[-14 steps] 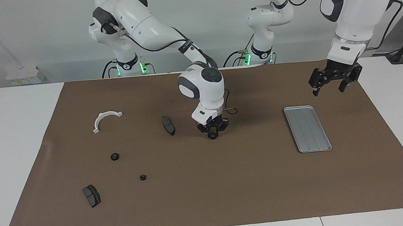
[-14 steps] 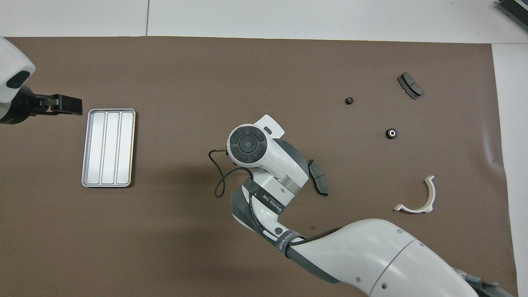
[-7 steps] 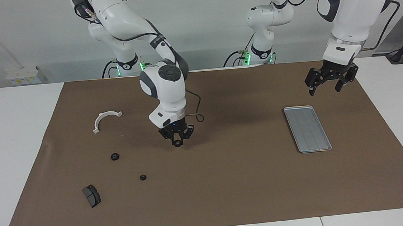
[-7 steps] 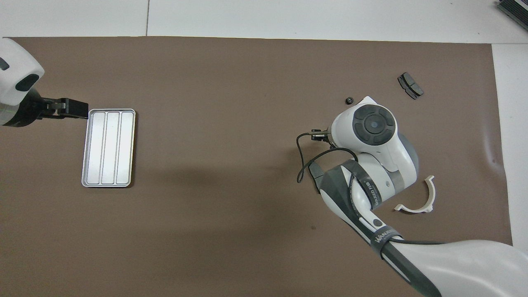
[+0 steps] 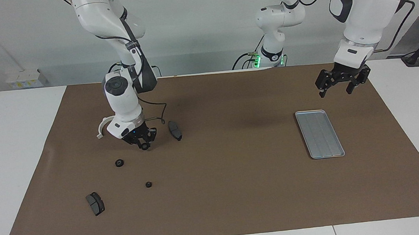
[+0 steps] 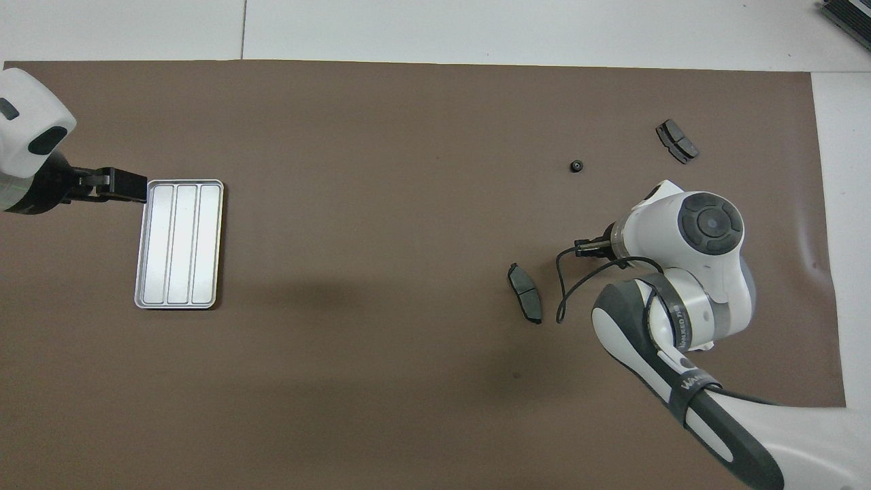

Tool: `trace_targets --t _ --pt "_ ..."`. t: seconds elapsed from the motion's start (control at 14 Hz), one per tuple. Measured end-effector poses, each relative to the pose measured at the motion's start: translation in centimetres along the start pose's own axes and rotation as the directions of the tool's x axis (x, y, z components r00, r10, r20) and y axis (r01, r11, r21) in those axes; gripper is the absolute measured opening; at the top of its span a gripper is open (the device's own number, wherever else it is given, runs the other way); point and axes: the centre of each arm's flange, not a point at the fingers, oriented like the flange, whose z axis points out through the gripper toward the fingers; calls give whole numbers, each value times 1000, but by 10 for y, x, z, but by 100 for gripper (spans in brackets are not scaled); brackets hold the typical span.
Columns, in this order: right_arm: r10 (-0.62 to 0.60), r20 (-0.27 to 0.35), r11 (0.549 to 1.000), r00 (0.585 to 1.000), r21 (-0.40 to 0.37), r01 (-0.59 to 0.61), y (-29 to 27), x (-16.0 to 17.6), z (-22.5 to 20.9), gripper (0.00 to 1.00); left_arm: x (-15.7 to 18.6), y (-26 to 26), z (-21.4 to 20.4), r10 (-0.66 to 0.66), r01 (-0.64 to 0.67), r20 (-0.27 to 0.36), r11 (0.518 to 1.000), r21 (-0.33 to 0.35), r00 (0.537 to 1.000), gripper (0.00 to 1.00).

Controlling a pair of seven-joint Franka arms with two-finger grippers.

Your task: Place bearing gear from tray to pile

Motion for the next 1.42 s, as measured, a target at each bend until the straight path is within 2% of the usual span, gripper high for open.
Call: trace_targets --t 0.21,0.28,0.64,0.71,1.0,1.28,1.42 --pt "-4 8 1000 1000 5 4 1 -3 3 37 0 0 0 0 0 -1 1000 0 1000 100" --pt "-3 4 1000 1000 6 2 2 -2 2 44 0 0 0 0 0 -1 1000 0 1000 100" --pt "14 -75 1000 997 15 -13 7 22 -28 98 0 -8 0 -14 14 0 1000 2 1000 100" --pt "21 -92 1000 996 17 -19 8 30 -41 100 0 -10 0 -18 18 0 1000 2 1000 100" --pt "70 -100 998 993 9 -69 21 59 -110 100 0 -11 -1 -19 19 -1 1000 2 1000 100" --pt "111 -123 994 986 -10 -113 42 69 -187 100 -1 -8 -2 -16 16 -1 1000 -2 1000 100" --pt "135 -138 990 981 -24 -140 56 62 -219 100 -1 -8 -2 -39 39 2 998 -56 999 100"
